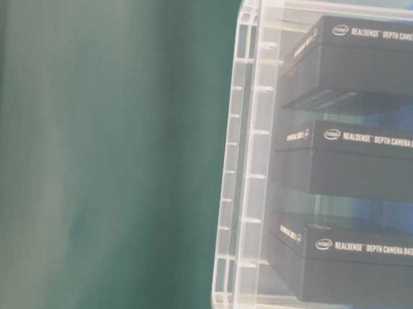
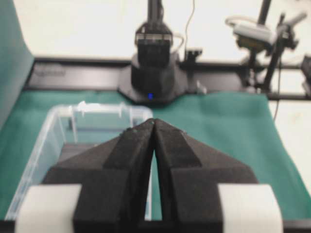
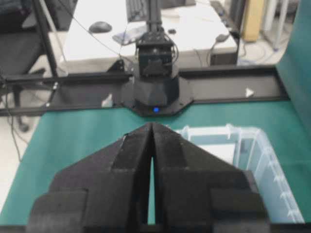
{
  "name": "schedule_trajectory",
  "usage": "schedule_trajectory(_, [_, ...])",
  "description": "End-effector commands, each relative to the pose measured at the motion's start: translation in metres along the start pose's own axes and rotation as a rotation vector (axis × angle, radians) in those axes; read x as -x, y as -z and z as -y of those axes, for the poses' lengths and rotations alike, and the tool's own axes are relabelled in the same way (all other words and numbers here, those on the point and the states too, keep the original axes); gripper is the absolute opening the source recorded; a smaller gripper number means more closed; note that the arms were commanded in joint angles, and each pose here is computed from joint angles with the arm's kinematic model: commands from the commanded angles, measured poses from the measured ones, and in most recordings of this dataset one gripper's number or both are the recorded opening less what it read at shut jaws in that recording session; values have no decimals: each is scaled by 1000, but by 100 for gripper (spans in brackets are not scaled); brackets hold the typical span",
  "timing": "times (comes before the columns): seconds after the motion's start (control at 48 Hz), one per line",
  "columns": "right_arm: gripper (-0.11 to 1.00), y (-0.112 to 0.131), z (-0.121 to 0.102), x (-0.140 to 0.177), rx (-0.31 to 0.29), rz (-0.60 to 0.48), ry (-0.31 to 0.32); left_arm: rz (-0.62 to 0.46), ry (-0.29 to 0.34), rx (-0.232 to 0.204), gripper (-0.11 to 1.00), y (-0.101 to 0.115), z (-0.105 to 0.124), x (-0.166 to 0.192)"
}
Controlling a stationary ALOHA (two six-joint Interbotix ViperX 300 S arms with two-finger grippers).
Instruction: Take the box out of the case with the right arm.
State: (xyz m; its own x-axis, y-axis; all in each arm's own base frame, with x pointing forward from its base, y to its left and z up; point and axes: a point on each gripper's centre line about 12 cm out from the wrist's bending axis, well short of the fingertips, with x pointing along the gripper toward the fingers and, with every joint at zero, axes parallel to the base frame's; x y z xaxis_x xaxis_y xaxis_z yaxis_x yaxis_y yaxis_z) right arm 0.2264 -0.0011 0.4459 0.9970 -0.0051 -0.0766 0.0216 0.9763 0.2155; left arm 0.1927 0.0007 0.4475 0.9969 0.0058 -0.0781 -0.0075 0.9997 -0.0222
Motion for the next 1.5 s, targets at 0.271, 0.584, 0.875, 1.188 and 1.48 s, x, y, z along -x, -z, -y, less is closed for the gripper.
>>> schedule_trajectory(0.271, [0,13,4,10,-71,-264,75,-285,-4,54,0,11,2,-1])
schedule_trajectory(0.584, [0,52,16,35,-142,-837,292,-815,-31,97,0,44,8,23])
schedule_trajectory(0.875, [0,71,20,55,-144,-1213,422,-1079,-36,83,0,57,13,42])
schedule_trajectory(1.188, [0,71,20,48,-288,-1168,516,-1084,-39,87,0,58,13,42])
schedule_trajectory(1.48, [0,72,20,44,-847,-980,907,-1082,-41,89,0,57,13,41])
